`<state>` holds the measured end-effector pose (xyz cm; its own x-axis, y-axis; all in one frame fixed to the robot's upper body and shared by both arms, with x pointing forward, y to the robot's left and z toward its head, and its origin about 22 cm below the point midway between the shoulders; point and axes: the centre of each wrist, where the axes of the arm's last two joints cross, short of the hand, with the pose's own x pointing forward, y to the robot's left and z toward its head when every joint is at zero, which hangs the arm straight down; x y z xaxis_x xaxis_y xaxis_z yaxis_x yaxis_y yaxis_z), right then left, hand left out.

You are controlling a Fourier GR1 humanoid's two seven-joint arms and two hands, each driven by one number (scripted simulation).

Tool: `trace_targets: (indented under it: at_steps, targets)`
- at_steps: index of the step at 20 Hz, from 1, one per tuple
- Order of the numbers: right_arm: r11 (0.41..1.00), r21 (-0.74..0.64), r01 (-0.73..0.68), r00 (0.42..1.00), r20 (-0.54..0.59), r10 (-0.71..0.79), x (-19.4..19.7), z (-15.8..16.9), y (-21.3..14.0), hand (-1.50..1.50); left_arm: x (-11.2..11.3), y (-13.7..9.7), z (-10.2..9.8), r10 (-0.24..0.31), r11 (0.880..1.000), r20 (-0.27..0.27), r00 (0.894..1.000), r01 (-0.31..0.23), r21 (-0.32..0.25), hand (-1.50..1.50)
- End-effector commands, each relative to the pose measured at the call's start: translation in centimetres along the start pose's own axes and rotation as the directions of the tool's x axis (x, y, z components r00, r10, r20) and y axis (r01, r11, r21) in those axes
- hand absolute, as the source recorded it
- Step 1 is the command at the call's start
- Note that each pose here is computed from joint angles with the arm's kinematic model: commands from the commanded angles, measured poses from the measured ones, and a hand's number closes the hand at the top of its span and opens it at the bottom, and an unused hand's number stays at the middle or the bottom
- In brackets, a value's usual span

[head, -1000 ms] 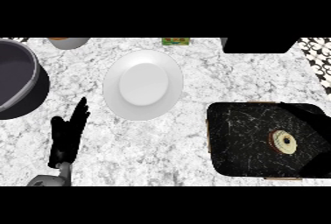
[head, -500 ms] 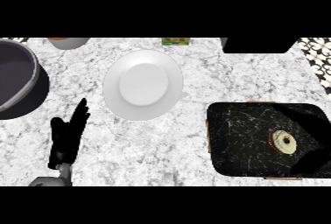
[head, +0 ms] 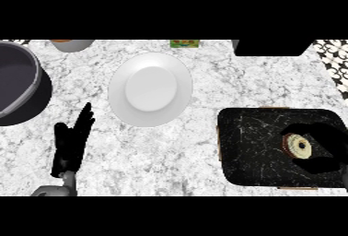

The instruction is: Pick the cupcake from the tray and place it in the plate

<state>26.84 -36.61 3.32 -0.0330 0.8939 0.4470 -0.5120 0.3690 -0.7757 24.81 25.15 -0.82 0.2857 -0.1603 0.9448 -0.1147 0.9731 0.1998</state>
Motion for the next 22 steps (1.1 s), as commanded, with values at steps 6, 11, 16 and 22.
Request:
trace_targets:
  at_steps: [6,11,16,22]
  targets:
    - [0.991,-0.116,-0.071,0.996,0.046,0.077,-1.1,1.6,-0.4,1.5,-0.9,-0.7,1.8,0.026,1.0,0.01,1.0,-0.026,-0.01,0.0]
    - [0.944,-0.314,-0.103,0.995,-0.043,0.094,0.1,0.6,-1.6,1.5,0.1,0.8,1.5,-0.014,1.0,0.014,1.0,0.014,0.001,0.0]
    - [0.95,-0.28,-0.14,0.887,0.391,0.246,20.8,-7.3,5.2,1.5,0.9,-1.6,0.0,-0.023,0.993,0.04,0.999,0.028,-0.113,0.0]
    - [0.915,-0.365,-0.173,0.817,0.465,0.34,31.9,-7.8,6.6,1.5,1.5,-2.6,-1.0,-0.028,0.993,0.045,0.999,0.033,-0.115,0.0]
